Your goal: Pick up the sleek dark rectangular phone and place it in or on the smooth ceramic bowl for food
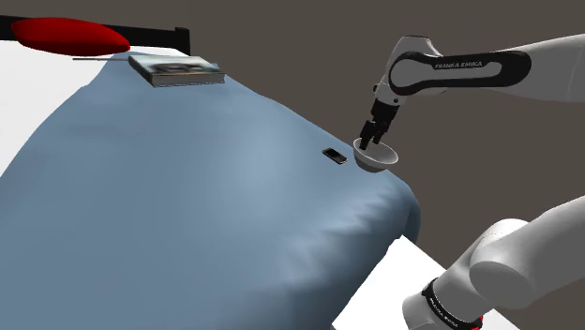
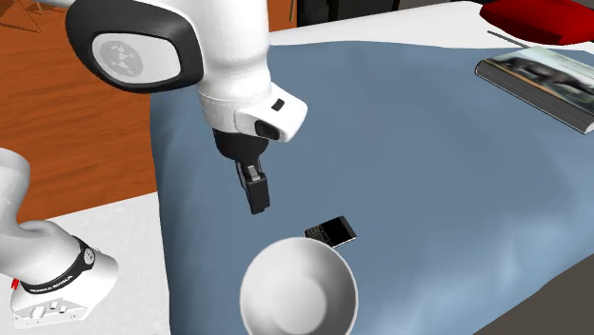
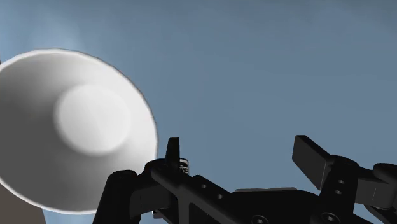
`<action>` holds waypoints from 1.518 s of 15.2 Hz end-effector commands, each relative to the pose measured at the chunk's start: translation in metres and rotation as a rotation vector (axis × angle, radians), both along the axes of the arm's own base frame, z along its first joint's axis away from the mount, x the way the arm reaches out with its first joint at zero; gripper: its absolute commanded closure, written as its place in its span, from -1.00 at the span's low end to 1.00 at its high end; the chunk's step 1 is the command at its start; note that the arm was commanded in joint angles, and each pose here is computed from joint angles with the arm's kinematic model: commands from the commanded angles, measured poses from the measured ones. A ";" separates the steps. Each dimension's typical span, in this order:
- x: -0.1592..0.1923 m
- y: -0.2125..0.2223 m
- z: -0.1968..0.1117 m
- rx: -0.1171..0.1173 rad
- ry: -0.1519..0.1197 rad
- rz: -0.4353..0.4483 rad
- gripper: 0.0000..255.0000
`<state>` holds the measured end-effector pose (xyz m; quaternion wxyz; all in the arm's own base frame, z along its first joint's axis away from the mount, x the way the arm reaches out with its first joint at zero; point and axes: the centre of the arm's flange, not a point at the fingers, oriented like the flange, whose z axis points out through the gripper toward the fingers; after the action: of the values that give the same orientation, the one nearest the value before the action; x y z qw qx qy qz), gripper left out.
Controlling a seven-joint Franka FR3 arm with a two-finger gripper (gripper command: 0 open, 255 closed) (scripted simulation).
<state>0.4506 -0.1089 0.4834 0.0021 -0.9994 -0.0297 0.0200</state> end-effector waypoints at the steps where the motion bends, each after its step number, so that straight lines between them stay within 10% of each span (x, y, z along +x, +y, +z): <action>1: 0.022 -0.010 -0.016 0.006 -0.001 0.024 -1.00; 14: 0.155 -0.065 -0.113 0.054 -0.005 0.166 -1.00; 23: 0.153 -0.063 -0.153 0.054 -0.005 0.166 -1.00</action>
<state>0.6042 -0.1724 0.3336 0.0272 -0.9931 -0.1132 0.0170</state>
